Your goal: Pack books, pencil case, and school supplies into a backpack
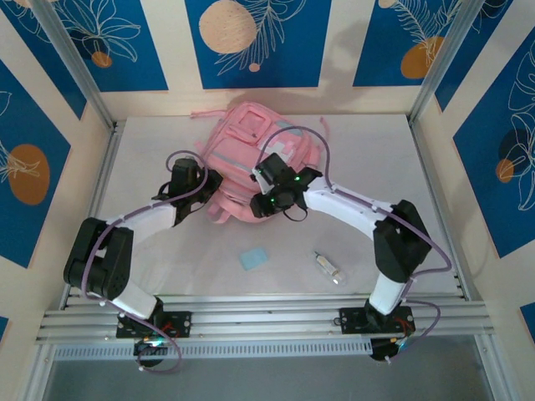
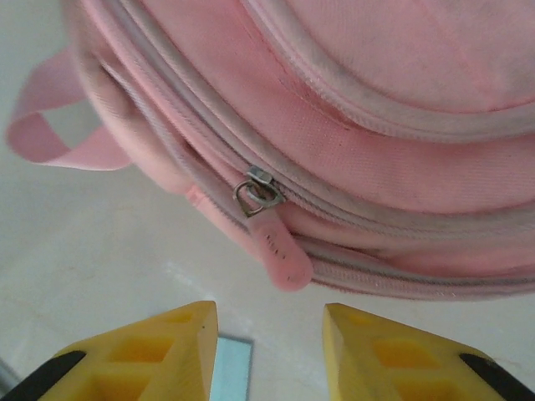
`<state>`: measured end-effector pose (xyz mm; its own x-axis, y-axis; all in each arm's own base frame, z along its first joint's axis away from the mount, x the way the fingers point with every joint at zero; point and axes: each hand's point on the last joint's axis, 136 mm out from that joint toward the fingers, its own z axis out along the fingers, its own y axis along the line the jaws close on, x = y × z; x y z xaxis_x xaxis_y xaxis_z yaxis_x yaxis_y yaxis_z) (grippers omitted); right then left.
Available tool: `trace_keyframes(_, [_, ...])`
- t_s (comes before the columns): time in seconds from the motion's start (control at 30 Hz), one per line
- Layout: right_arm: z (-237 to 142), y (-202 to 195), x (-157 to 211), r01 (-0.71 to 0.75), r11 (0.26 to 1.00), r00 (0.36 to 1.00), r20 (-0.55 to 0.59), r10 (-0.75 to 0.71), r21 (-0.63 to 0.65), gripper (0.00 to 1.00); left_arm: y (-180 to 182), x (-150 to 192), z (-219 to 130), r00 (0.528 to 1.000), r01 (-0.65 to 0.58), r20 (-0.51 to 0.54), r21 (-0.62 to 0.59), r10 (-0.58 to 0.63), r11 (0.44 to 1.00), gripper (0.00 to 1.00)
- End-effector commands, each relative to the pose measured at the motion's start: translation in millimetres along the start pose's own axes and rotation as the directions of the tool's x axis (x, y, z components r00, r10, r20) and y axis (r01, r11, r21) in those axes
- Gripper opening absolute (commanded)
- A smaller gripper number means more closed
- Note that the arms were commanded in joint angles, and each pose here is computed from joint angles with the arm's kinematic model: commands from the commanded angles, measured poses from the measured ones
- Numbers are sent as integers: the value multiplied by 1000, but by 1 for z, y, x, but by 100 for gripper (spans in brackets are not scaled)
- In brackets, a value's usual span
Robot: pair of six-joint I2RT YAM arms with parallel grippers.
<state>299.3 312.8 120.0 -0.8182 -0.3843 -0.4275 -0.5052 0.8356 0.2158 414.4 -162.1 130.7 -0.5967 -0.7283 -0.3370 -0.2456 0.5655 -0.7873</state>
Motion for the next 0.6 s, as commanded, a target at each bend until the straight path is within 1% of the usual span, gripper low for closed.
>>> trace_keyframes(0.0, [11,-1,-18,-22,998,999,47,20,61,39,-46,-15,-17,998,-49,53,158,41,986,0])
trace_keyframes(0.17, [27,4,-27,-8,995,999,53,3,103,38,-48,-11,-16,999,-42,41,172,35,984,0])
trace_keyframes(0.2, [28,3,-28,-5,992,998,55,-2,123,33,-48,-12,-16,999,-40,42,173,33,984,0])
trace_keyframes(0.23, [28,1,-30,-2,990,998,59,-7,143,24,-48,-12,-16,999,-39,43,175,31,984,0])
trace_keyframes(0.27, [28,-2,-30,-1,988,998,60,-9,156,18,-47,-11,-16,999,-38,43,174,31,984,0])
trace_keyframes(0.37, [21,-6,-31,-1,987,998,60,-8,158,0,-45,-12,-16,998,-44,48,168,36,985,0])
trace_keyframes(0.47, [14,-14,-21,-13,995,1000,30,10,103,0,-44,-16,-16,997,-54,58,159,45,986,0])
trace_keyframes(0.57, [10,-18,0,-34,999,999,-37,32,-35,0,-42,-20,-18,996,-62,65,149,53,987,0])
